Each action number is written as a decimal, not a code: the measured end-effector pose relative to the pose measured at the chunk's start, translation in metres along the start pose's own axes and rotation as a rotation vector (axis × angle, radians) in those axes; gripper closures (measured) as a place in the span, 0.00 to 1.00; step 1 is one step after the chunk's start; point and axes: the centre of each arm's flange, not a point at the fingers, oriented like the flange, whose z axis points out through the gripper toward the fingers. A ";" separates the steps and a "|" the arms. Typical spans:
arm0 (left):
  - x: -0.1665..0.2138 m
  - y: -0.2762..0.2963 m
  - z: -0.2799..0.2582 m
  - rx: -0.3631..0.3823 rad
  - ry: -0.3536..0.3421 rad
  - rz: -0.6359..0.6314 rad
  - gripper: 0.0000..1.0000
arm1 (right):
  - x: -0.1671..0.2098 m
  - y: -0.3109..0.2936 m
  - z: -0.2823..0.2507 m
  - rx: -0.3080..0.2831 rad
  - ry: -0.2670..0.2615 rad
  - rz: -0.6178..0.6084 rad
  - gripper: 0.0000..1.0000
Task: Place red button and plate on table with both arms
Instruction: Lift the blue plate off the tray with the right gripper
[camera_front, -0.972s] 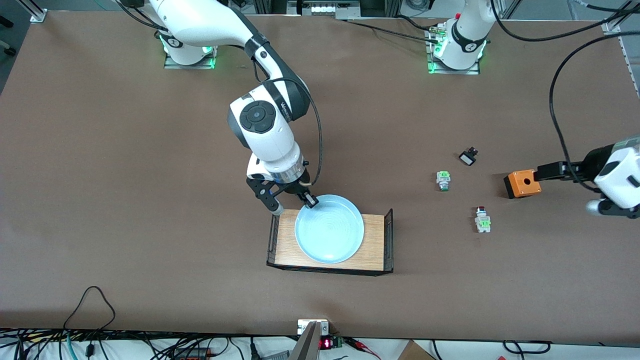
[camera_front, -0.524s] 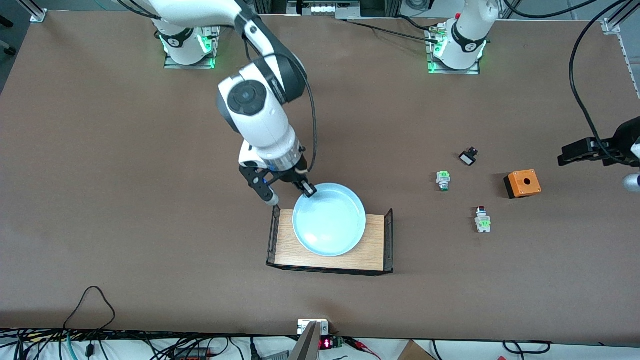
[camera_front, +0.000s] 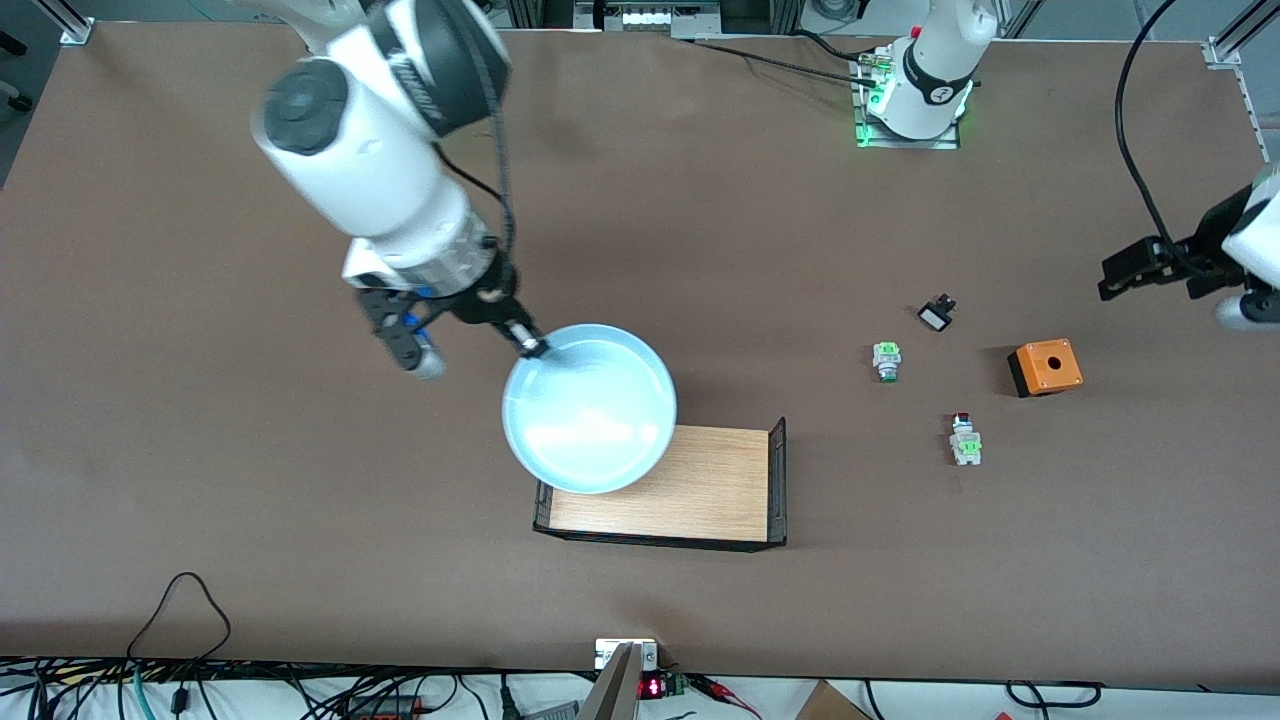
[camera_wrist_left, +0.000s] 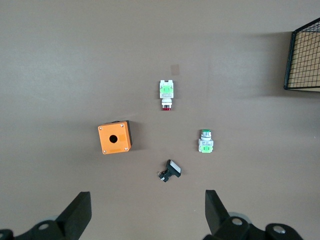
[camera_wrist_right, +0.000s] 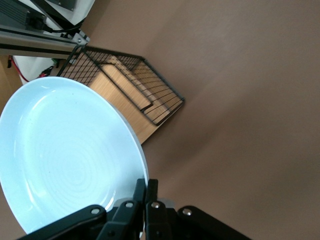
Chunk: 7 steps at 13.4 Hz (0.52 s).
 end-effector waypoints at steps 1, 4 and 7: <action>-0.007 -0.001 -0.003 -0.004 0.006 0.000 0.00 | 0.020 0.010 -0.008 -0.027 -0.007 -0.025 0.98; -0.022 -0.003 -0.008 -0.013 0.012 0.012 0.00 | 0.090 0.053 -0.013 -0.124 -0.050 -0.129 0.98; -0.028 -0.004 -0.014 -0.017 0.028 0.015 0.00 | 0.153 0.104 -0.001 -0.183 -0.106 -0.254 0.98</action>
